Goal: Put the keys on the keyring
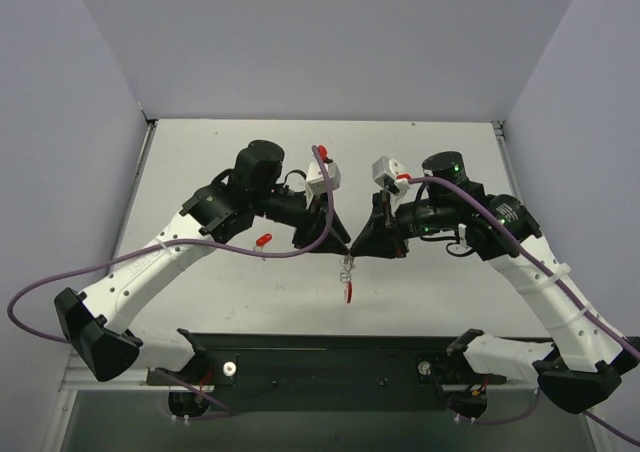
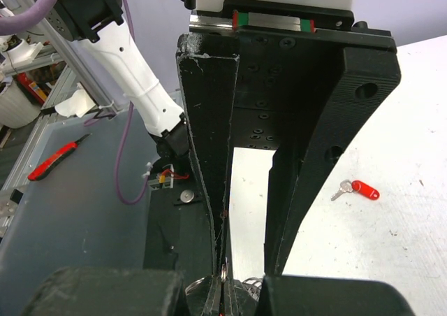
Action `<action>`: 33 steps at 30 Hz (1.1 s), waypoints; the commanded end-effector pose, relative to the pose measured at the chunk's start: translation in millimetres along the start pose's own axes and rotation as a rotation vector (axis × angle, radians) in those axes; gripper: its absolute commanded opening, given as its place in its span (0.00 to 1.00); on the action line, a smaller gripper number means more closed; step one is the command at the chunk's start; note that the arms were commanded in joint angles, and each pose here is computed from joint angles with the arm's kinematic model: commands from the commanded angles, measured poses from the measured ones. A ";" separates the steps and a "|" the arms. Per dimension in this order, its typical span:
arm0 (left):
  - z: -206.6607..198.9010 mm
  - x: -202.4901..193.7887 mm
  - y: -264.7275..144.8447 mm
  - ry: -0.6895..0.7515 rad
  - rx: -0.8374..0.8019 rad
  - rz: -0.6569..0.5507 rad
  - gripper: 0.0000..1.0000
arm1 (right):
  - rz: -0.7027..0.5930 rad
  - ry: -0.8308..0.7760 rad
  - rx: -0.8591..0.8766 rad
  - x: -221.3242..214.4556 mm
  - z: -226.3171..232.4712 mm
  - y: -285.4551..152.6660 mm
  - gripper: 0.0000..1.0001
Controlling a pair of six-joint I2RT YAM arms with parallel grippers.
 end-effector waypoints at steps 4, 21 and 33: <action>-4.4 17.2 -1.0 0.062 0.008 -0.026 0.34 | -0.048 -0.065 0.047 14.9 9.1 -3.0 0.00; -1.0 22.0 5.9 0.090 0.059 -0.052 0.00 | -0.063 -0.094 0.030 20.7 11.5 -6.5 0.00; -1.8 45.8 -12.7 0.162 0.202 -0.356 0.00 | -0.235 -0.189 -0.202 39.3 5.2 -35.1 0.73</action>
Point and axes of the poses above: each gripper's point midway between its finger pads, its own y axis out along the fingers, its own z axis along the line the jaws close on, x = y × z, the point moved 3 cm from there along -y, back along the fingers, and after that the axes turned 2 degrees about -y, right-handed, at the moved point
